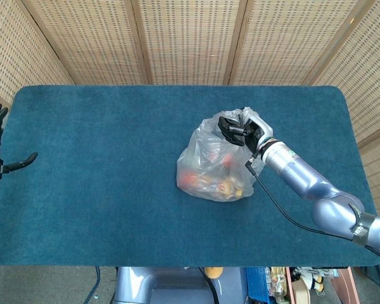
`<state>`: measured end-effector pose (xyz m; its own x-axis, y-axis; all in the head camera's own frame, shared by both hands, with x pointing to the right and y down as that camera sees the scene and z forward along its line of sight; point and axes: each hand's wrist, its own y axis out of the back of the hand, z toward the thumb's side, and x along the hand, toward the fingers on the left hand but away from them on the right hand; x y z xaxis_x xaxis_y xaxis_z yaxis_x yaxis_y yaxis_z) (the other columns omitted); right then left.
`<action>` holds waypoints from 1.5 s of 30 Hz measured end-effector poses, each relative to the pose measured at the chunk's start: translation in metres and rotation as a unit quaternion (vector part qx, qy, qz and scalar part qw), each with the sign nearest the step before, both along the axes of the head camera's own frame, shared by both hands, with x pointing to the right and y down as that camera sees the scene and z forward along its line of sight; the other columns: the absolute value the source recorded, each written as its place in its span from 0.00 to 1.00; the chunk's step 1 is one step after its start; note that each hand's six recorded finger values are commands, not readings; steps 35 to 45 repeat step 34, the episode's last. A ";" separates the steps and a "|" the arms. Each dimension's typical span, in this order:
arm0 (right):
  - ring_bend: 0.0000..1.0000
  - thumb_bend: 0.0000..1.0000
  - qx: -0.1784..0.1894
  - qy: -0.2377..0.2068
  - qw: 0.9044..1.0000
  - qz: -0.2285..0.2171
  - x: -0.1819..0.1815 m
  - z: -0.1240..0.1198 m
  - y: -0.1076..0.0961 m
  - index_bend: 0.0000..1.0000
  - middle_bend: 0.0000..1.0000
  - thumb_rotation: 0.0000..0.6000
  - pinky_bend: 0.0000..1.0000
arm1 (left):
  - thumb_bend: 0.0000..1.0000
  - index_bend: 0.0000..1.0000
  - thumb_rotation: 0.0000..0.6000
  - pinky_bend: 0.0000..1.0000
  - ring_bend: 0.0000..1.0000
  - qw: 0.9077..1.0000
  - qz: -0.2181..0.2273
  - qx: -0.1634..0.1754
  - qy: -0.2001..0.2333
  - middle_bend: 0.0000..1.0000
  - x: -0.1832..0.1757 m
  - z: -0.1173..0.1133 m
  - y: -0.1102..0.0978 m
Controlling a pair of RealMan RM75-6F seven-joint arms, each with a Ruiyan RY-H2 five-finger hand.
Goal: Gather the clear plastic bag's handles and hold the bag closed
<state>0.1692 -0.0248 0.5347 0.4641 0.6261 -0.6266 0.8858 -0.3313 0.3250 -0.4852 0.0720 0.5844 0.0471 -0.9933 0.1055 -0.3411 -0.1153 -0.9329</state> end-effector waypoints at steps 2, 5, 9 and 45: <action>0.82 0.69 0.005 0.009 1.000 -0.003 -0.001 -0.002 -0.001 0.97 0.86 1.00 1.00 | 0.20 0.00 1.00 0.00 0.00 1.000 -0.011 -0.022 -0.006 0.00 -0.002 0.000 0.007; 0.82 0.69 0.009 0.013 1.000 0.000 -0.002 -0.007 -0.004 0.97 0.86 1.00 1.00 | 0.21 0.00 1.00 0.00 0.00 0.998 -0.031 -0.052 -0.017 0.00 -0.006 -0.003 0.021; 0.82 0.69 0.017 0.024 1.000 -0.003 -0.004 -0.015 -0.008 0.97 0.86 1.00 1.00 | 0.21 0.00 1.00 0.00 0.00 0.993 -0.063 -0.088 -0.046 0.00 -0.019 -0.007 0.042; 0.82 0.70 0.100 0.043 0.994 0.033 -0.023 -0.152 -0.058 0.97 0.86 1.00 1.00 | 0.23 0.00 1.00 0.00 0.00 0.978 -0.114 -0.150 -0.089 0.00 -0.043 -0.015 0.075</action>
